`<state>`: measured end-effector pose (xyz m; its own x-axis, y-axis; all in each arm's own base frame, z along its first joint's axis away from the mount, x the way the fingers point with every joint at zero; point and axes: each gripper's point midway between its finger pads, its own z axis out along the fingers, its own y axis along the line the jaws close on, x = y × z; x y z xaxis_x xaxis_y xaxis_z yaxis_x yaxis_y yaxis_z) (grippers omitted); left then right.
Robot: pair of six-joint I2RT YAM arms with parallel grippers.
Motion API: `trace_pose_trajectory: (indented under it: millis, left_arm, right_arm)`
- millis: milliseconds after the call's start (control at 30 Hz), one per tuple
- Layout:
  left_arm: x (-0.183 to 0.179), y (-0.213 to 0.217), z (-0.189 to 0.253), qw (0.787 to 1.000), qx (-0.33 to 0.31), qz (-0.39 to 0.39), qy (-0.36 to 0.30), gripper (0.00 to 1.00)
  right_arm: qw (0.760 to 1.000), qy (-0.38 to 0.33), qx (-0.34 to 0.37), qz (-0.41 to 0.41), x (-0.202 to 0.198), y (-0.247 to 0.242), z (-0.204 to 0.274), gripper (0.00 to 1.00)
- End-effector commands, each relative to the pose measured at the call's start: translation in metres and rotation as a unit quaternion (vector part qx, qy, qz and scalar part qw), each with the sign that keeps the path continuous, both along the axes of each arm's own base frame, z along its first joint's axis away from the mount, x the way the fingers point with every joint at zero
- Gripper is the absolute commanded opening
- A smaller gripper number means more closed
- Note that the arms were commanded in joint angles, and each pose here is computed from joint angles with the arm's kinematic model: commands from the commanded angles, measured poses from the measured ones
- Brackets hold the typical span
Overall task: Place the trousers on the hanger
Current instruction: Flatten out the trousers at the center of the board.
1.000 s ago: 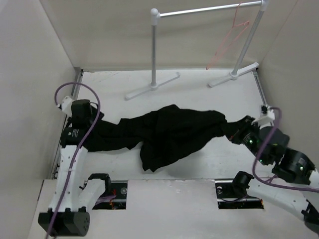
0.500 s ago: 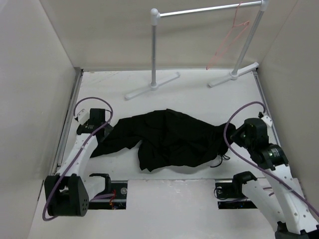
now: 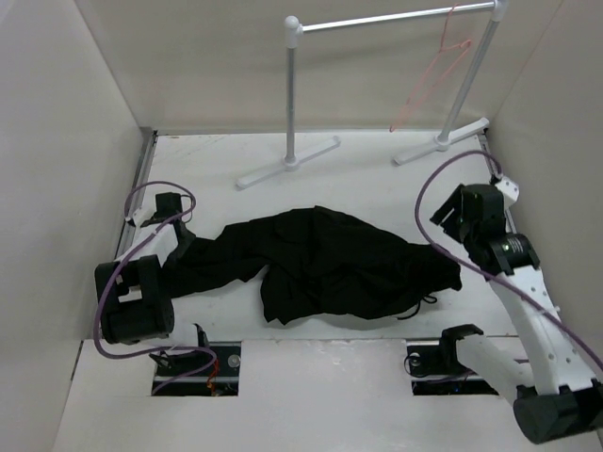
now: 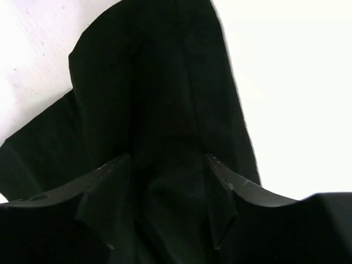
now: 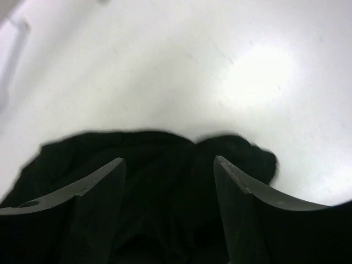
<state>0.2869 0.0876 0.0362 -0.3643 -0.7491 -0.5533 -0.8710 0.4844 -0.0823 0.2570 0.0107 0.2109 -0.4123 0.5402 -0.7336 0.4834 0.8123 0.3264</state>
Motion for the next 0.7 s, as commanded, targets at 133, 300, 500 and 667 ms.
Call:
trace_pose_trajectory:
  millis: [133, 300, 500, 667]
  left_arm:
    - [0.021, 0.009, -0.007, 1.000, -0.011, 0.001, 0.001, 0.36]
    - [0.027, 0.010, -0.003, 1.000, -0.015, 0.011, -0.016, 0.13]
    - [0.028, 0.010, 0.000, 0.999, -0.022, 0.028, -0.041, 0.06]
    - [0.057, 0.009, 0.067, 0.989, -0.021, 0.029, -0.144, 0.02]
  right_arm:
    - [0.998, 0.042, -0.043, -0.033, 0.073, -0.015, -0.041, 0.81]
    - [0.991, 0.130, 0.015, -0.040, 0.067, -0.009, -0.116, 0.79]
    - [0.975, 0.185, 0.123, 0.002, 0.060, 0.042, -0.160, 0.61]
    - [0.993, 0.066, 0.096, -0.010, 0.090, 0.037, -0.091, 0.01]
